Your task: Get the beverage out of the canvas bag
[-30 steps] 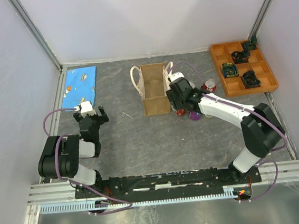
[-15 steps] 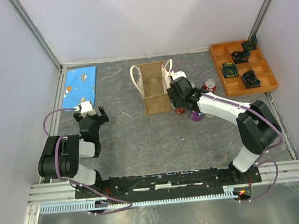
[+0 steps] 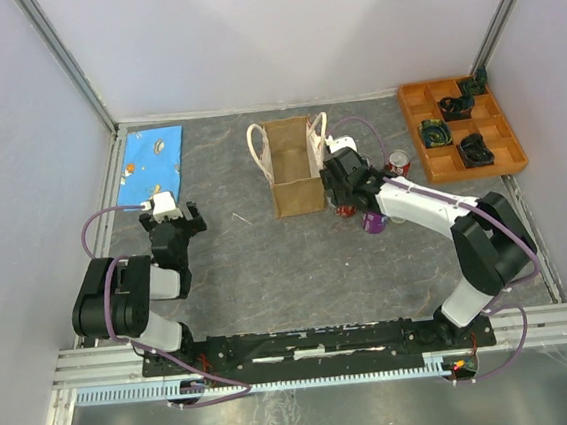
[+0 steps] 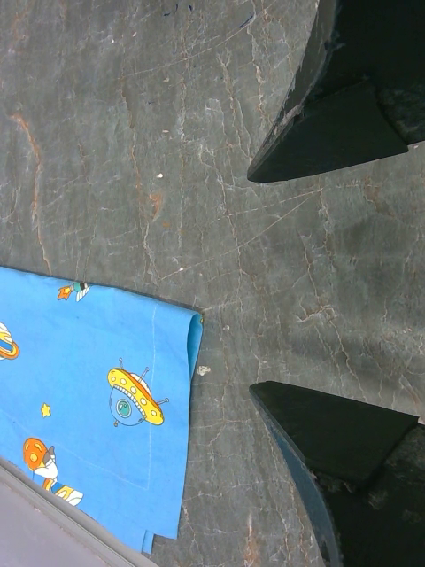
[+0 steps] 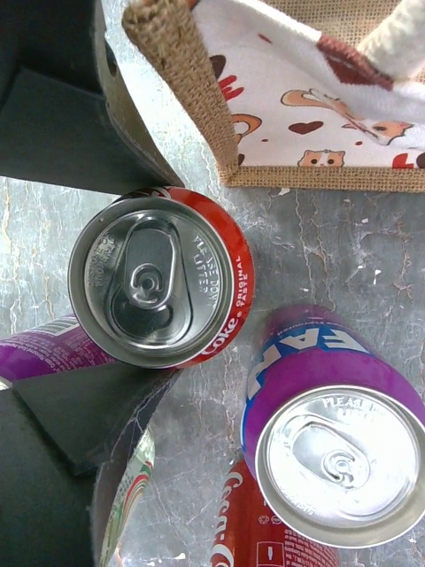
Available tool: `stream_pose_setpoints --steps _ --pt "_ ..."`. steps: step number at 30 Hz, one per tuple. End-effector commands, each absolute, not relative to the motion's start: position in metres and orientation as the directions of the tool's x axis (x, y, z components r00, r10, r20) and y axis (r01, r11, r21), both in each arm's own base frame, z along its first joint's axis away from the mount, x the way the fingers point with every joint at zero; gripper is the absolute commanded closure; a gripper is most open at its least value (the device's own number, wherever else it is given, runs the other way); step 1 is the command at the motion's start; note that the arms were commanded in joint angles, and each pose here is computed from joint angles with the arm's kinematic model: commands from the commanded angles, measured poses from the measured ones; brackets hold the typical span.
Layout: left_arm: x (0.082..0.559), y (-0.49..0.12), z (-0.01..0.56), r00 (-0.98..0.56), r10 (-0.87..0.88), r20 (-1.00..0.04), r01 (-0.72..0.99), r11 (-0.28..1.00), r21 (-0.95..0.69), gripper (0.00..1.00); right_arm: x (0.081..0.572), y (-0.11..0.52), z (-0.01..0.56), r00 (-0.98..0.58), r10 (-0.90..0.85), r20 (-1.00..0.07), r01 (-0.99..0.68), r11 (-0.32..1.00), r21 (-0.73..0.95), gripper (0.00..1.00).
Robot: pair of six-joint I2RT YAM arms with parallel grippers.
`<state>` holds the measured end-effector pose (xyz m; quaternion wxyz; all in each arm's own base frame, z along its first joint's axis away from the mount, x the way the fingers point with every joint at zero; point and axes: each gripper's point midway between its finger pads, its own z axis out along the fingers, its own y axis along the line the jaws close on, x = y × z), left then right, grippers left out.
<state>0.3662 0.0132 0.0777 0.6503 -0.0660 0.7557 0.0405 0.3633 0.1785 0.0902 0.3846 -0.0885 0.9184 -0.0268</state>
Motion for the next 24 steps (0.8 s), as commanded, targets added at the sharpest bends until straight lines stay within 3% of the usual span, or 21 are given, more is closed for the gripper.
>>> stream_pose_setpoints --steps 1,4,7,14,24 --pt "0.374 0.014 0.092 -0.098 -0.01 -0.995 -0.148 0.989 0.005 0.01 0.367 0.172 0.113 -0.65 -0.164 -0.742 -0.109 0.986 -0.123 0.23" --pt "0.374 0.014 0.092 -0.098 -0.009 -0.995 -0.149 0.989 0.005 0.01 0.369 0.173 0.119 -0.64 -0.166 -0.75 -0.111 0.986 -0.124 0.15" --pt "0.374 0.014 0.092 -0.1 -0.01 -0.995 -0.148 0.989 0.005 0.01 0.37 0.172 0.125 -0.63 -0.17 -0.758 -0.11 0.986 -0.129 0.01" --pt "0.374 0.014 0.092 -0.099 -0.01 -0.995 -0.148 0.989 0.005 0.01 0.369 0.172 0.154 -0.586 -0.161 -0.794 -0.11 0.987 -0.119 0.01" --pt "0.374 0.014 0.092 -0.097 -0.009 -0.995 -0.147 0.989 0.005 0.01 0.379 0.141 0.249 -0.418 -0.143 -0.897 0.009 0.987 -0.162 0.01"
